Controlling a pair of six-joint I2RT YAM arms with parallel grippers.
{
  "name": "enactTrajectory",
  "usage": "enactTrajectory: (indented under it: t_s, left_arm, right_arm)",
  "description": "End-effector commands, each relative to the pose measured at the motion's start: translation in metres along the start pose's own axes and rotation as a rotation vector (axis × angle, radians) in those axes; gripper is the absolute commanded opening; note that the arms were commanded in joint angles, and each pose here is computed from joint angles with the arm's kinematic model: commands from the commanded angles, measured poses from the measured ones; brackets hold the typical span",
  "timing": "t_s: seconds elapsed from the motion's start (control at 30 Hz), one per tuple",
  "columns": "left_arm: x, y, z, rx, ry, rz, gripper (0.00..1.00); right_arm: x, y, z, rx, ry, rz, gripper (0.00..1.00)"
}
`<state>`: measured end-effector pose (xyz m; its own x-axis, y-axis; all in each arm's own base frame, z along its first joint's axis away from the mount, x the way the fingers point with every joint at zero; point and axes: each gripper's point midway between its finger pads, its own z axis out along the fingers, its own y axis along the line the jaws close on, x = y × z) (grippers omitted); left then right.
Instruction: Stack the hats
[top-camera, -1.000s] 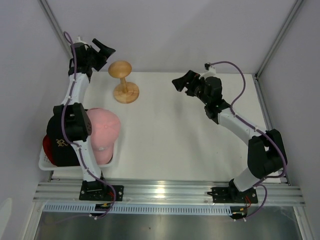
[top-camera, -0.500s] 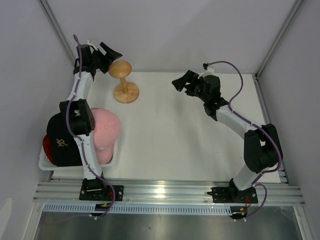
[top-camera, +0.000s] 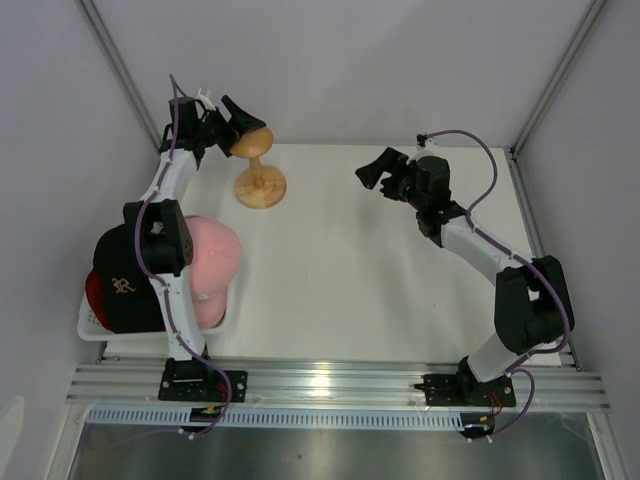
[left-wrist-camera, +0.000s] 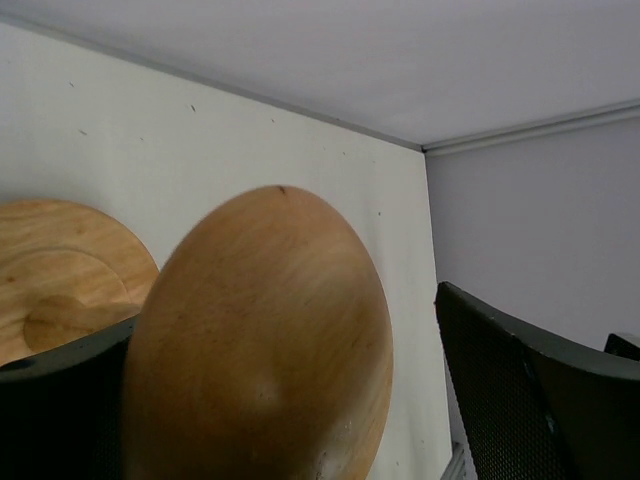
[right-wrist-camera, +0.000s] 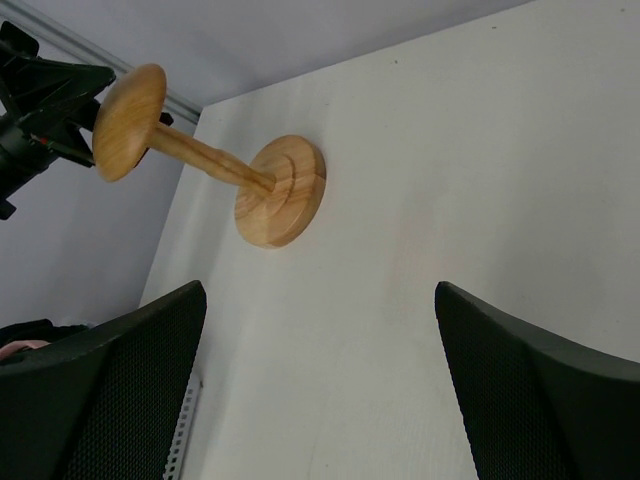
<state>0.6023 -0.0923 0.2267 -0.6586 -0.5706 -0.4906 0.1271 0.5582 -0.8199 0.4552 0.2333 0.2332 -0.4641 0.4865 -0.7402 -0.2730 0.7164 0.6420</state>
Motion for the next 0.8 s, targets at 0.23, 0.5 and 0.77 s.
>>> enactTrajectory:
  t_s: [0.23,0.5,0.77]
  left_arm:
    - [0.071,-0.099,-0.003,0.205,0.165,0.129,0.99]
    - [0.107,-0.109,0.006,0.315,0.301,0.108,0.97]
    - [0.169,-0.13,-0.001,0.315,0.382,0.152,0.98]
  right_arm:
    - [-0.038,-0.013,-0.051,0.061,-0.122,-0.036,0.99]
    - [-0.051,-0.021,-0.085,0.123,-0.175,-0.094,0.99]
    - [-0.052,-0.03,-0.113,0.171,-0.189,-0.089,0.99]
